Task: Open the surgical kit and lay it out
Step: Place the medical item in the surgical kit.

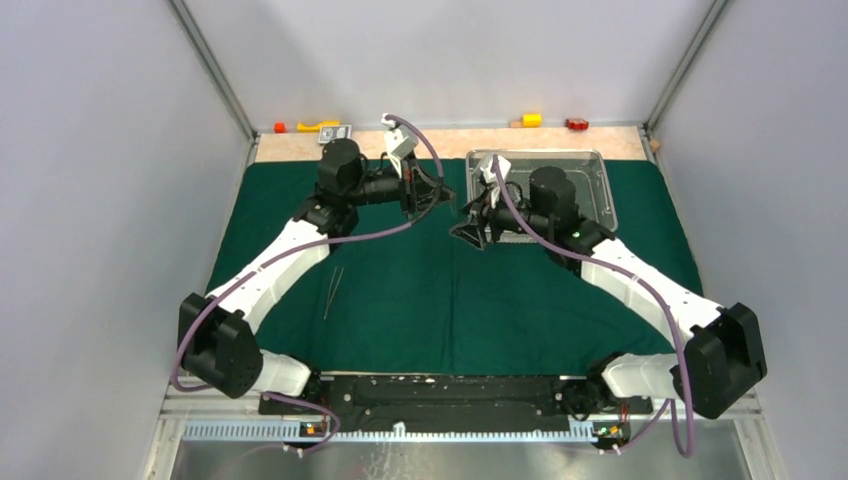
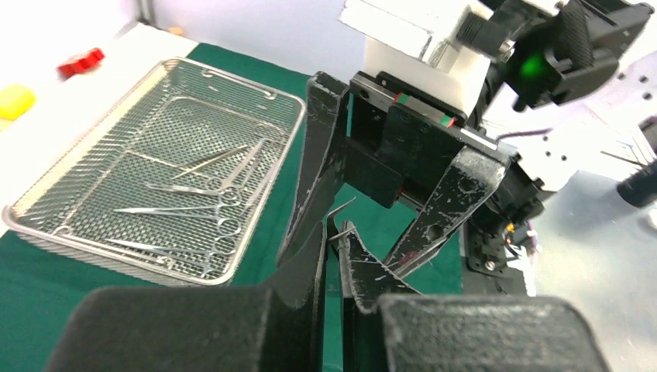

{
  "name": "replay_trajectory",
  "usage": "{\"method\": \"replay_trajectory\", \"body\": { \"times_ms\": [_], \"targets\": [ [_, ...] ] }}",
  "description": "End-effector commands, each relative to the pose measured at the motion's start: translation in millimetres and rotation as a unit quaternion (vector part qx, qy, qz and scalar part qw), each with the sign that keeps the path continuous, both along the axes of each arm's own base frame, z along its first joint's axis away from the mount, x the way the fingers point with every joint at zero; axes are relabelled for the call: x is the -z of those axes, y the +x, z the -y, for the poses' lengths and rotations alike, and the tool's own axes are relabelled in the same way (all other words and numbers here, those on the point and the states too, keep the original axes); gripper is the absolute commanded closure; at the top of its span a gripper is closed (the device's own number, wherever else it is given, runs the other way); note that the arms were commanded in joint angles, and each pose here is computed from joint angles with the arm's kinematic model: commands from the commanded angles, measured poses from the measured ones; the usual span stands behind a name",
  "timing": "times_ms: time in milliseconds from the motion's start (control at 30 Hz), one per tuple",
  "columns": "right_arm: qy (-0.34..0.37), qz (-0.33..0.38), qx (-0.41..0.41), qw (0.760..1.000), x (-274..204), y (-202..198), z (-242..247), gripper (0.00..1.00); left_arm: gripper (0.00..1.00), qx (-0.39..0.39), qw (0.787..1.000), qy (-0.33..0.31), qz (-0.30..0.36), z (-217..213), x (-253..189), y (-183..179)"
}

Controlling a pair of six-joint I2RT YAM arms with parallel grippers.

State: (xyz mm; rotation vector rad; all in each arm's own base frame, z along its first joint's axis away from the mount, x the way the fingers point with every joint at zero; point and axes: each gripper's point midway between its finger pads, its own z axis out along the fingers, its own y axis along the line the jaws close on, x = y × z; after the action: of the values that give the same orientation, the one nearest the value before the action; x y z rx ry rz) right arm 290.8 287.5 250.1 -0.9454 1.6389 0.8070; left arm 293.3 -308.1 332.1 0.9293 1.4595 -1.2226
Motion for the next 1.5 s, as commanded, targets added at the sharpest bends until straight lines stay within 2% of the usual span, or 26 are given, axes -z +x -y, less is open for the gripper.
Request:
{"method": "replay_trajectory", "body": {
  "times_ms": [0,100,233,333,400,567,700,833,1033,1467],
  "targets": [
    [0.041,0.020,-0.116,0.992,-20.9,-34.2,-17.5,0.45,1.00,0.064,0.997,-0.020,0.034,0.7,-10.2,-26.2],
    [0.048,0.014,-0.138,0.989,-21.8,-40.5,-21.1,0.53,1.00,0.070,0.997,-0.021,0.033,0.0,-8.9,-29.5],
    [0.050,0.007,-0.143,0.989,-20.8,-41.7,-21.9,0.78,1.00,0.070,0.997,-0.020,0.033,0.0,-7.0,-29.7],
    [0.053,0.001,-0.136,0.989,-19.7,-40.2,-22.4,1.00,0.99,0.059,0.997,-0.021,0.033,-0.2,-7.0,-26.2],
    [0.060,-0.006,-0.121,0.991,-20.6,-36.0,-22.8,1.00,0.92,0.036,0.999,-0.025,0.031,-0.7,-8.5,-18.6],
    [0.071,-0.032,-0.060,0.995,-20.1,-18.4,-20.2,1.00,0.58,-0.029,0.999,-0.032,0.013,-4.6,-12.1,0.0],
    [0.067,-0.039,-0.019,0.997,-16.6,-5.2,-16.4,1.00,0.47,-0.076,0.997,-0.032,0.007,-11.4,-14.2,10.0],
    [0.063,-0.043,0.001,0.997,-13.2,1.9,-14.3,1.00,0.47,-0.099,0.995,-0.026,-0.004,-13.9,-11.3,17.6],
    [0.061,-0.045,0.011,0.997,-11.7,5.8,-13.5,1.00,0.55,-0.120,0.993,-0.019,-0.006,-16.5,-8.9,25.6],
    [0.056,-0.053,0.020,0.997,-6.8,11.0,-14.4,1.00,0.60,-0.115,0.993,-0.021,-0.027,-5.2,-8.4,32.2]
  ]
}}
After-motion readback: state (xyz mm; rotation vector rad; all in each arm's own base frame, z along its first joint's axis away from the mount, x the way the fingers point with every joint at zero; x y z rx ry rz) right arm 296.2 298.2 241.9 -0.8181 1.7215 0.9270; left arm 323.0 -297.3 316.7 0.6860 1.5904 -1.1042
